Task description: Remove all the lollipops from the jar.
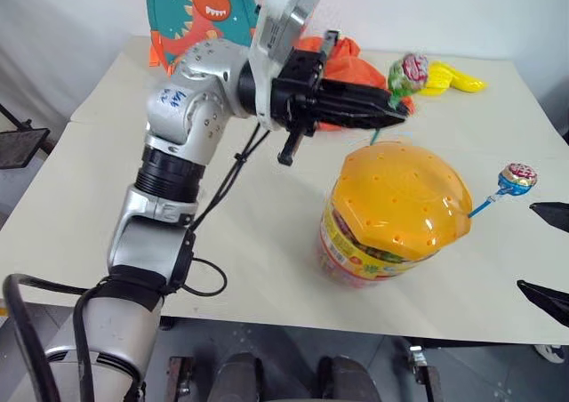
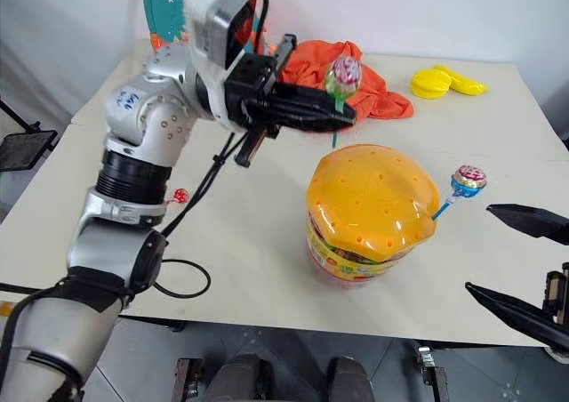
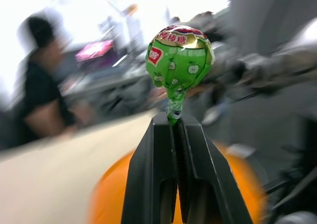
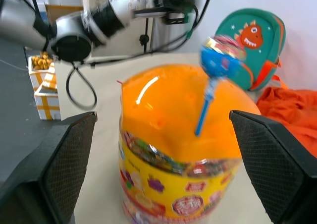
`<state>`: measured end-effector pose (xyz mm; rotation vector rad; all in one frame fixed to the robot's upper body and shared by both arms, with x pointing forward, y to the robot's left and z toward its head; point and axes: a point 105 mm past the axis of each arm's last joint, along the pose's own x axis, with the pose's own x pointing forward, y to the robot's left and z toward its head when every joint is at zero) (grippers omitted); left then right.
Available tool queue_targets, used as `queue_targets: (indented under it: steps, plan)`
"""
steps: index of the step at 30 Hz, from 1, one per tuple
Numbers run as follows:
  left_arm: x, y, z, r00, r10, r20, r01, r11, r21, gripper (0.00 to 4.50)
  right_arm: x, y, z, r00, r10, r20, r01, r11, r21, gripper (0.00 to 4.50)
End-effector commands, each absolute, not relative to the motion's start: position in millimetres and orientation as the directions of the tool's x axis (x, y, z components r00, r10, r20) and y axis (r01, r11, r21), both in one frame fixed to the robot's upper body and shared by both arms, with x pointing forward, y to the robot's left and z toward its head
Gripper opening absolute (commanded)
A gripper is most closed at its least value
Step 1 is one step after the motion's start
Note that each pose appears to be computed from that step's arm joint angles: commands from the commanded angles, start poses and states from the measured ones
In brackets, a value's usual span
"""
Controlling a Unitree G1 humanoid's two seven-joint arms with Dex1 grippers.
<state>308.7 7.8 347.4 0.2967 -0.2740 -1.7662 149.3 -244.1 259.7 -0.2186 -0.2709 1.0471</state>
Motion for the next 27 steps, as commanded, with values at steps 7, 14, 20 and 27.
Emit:
queue_targets:
  steps: [7,14,20,27]
  plan:
    - [376.1,86.0,291.4,0.421,-0.84,-0.343,0.906,0.404,0.124,0.02,157.4,-285.6,250.9,0.558,0.829,0.035,-0.787,0.542,-0.296,4.5]
    - [364.0,127.9,228.3,0.498,-0.634,-0.591,0.8,0.599,0.033,0.02,167.2,-305.0,245.3,0.593,0.805,0.001,-0.773,0.569,-0.279,4.5]
    - [340.4,139.3,194.6,0.443,-0.54,-0.715,0.723,0.688,-0.071,0.02,174.9,-317.3,244.7,0.615,0.788,-0.022,-0.76,0.585,-0.284,4.5]
    - [317.2,154.9,171.4,0.35,-0.526,-0.775,0.671,0.718,-0.184,0.73,177.1,-323.0,245.7,0.622,0.782,-0.031,-0.756,0.59,-0.282,4.5]
